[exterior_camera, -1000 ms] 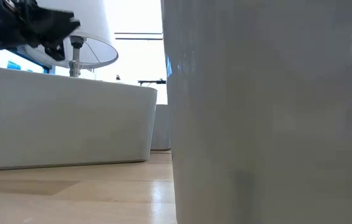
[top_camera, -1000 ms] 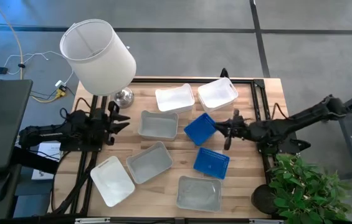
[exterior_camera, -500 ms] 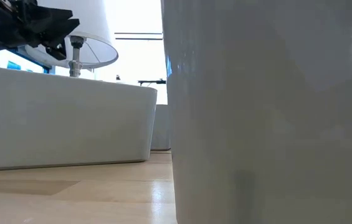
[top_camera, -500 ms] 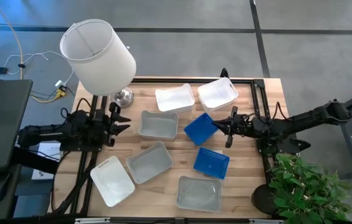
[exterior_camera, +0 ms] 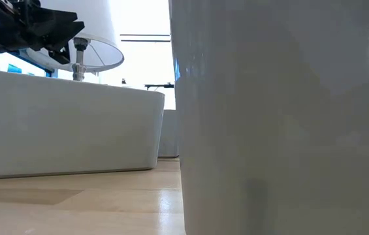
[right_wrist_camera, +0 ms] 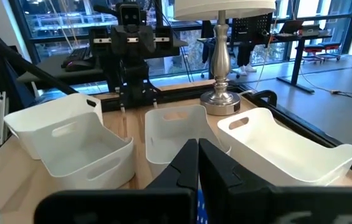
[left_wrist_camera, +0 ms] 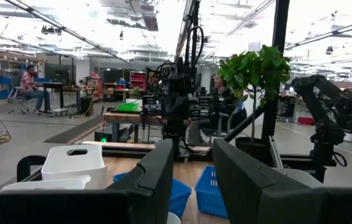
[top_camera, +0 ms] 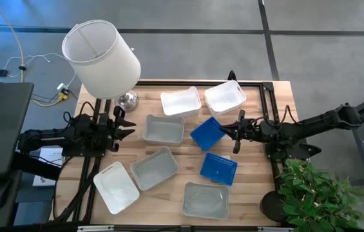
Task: Stack baskets by color
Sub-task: Stack the bin on top of the top blue bin
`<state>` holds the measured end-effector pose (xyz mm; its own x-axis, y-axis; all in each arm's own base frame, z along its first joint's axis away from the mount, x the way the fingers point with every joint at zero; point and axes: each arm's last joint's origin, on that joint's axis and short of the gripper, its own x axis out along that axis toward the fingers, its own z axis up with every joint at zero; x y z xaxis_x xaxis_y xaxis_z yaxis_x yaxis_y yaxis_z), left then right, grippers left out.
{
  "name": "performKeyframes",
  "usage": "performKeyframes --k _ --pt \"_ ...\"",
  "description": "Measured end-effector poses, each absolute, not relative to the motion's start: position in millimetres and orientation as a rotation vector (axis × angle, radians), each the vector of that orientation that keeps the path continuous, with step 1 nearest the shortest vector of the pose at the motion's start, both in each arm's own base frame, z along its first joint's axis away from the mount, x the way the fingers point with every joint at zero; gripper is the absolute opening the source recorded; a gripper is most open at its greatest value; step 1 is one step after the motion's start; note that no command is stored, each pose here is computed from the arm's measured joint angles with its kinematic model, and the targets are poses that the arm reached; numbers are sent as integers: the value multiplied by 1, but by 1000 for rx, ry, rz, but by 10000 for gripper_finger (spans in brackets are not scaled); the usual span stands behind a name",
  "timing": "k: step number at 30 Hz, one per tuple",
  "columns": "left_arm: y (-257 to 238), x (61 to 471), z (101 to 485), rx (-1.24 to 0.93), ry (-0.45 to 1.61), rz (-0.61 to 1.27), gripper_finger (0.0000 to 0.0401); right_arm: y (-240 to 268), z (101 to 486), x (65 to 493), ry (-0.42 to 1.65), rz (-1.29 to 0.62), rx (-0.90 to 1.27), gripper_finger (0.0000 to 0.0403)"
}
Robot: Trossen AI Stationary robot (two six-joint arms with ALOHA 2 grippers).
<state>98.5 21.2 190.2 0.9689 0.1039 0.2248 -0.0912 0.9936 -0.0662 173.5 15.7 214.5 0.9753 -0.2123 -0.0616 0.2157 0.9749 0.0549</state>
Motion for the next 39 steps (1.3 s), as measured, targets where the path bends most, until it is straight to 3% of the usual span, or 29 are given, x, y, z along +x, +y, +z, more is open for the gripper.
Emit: performKeyframes --k 7,18,25,32,35,39 --pt "21 98 190 -55 -230 99 101 23 227 177 125 -200 75 0" --pt "21 98 190 -55 -231 98 101 58 266 197 500 -269 162 11" --pt "21 98 190 -55 -231 98 101 80 276 205 710 -312 385 124" --pt "21 98 190 -39 -230 100 101 97 266 193 1001 -532 765 248" --pt "21 98 190 -39 -230 100 101 104 252 189 1086 -646 917 275" --pt "21 98 190 -40 -230 100 101 117 234 189 1168 -788 1068 283"
